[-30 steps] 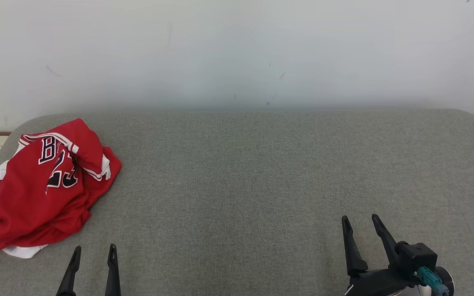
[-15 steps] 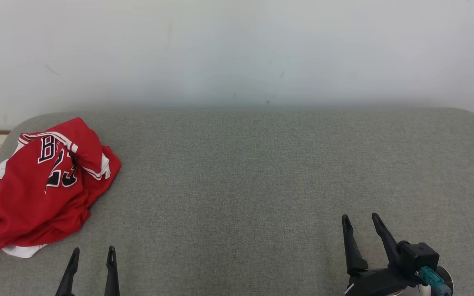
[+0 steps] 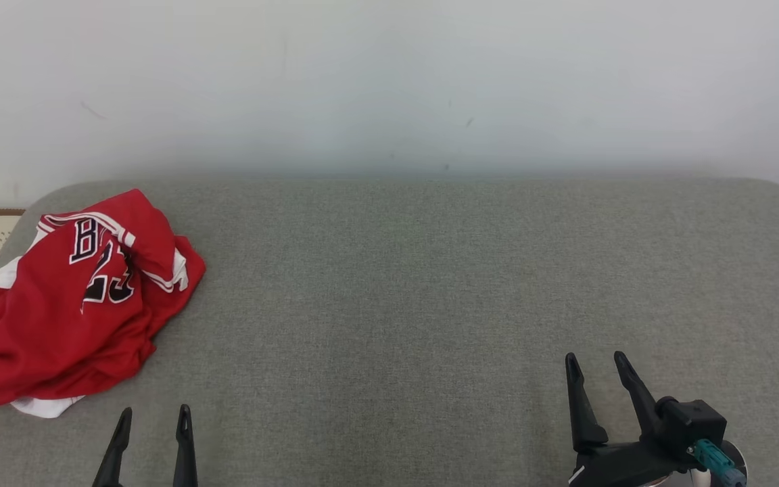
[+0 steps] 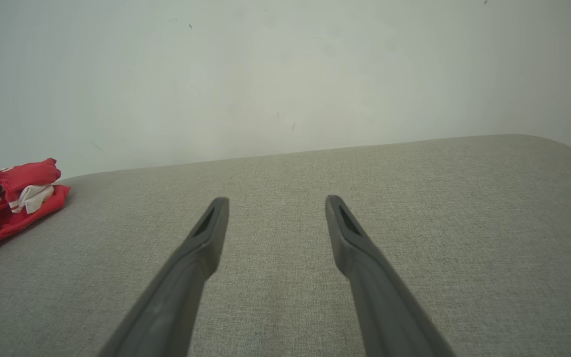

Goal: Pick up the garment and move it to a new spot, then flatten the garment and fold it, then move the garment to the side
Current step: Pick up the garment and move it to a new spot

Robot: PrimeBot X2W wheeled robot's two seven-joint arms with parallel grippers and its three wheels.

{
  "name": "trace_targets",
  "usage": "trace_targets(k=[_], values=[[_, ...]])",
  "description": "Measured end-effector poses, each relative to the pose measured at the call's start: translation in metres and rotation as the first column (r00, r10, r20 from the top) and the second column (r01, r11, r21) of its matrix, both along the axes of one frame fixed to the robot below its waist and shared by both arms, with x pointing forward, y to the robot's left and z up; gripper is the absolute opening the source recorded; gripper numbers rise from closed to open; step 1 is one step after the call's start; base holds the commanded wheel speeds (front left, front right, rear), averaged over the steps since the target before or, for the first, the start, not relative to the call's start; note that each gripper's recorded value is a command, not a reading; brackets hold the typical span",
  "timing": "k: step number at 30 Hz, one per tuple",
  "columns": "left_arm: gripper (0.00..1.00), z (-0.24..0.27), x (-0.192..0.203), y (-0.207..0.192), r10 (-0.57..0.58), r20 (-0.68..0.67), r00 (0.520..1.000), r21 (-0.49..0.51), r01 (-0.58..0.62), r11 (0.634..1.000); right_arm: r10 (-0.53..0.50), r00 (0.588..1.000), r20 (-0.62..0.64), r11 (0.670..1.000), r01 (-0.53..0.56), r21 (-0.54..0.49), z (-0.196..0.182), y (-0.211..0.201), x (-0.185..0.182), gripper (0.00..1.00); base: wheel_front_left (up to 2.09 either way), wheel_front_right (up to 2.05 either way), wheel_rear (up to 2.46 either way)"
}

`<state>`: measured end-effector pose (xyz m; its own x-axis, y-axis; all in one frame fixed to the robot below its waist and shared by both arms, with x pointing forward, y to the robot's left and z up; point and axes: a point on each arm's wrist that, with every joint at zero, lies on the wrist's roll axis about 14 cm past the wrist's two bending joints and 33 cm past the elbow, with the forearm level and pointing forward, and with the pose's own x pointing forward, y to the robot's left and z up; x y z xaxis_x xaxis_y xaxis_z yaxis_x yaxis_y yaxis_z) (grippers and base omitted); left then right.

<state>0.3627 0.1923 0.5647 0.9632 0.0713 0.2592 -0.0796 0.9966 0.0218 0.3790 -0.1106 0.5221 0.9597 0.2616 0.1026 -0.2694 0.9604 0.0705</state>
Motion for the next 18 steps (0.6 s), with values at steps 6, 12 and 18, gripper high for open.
trace_targets(k=[6, 12, 18], values=[[1.0, 0.0, -0.007, 0.013, 0.039, 0.0, 0.999, -0.001, -0.039, 0.999, 0.033, 0.999, -0.009, 0.999, -0.032, 0.014, -0.002, 0.011, 0.002, 1.0, 0.0, 0.0, 0.0], [1.0, -0.001, -0.023, 0.038, 0.118, 0.0, 0.993, -0.006, -0.118, 0.993, 0.095, 0.995, -0.032, 0.995, -0.095, 0.023, -0.009, 0.033, 0.003, 1.0, 0.0, 0.0, 0.0], [1.0, -0.002, -0.046, 0.067, 0.214, -0.002, 0.977, -0.016, -0.214, 0.977, 0.167, 0.986, -0.032, 0.986, -0.166, 0.02, -0.009, 0.058, 0.006, 1.0, 0.0, 0.0, 0.0]])
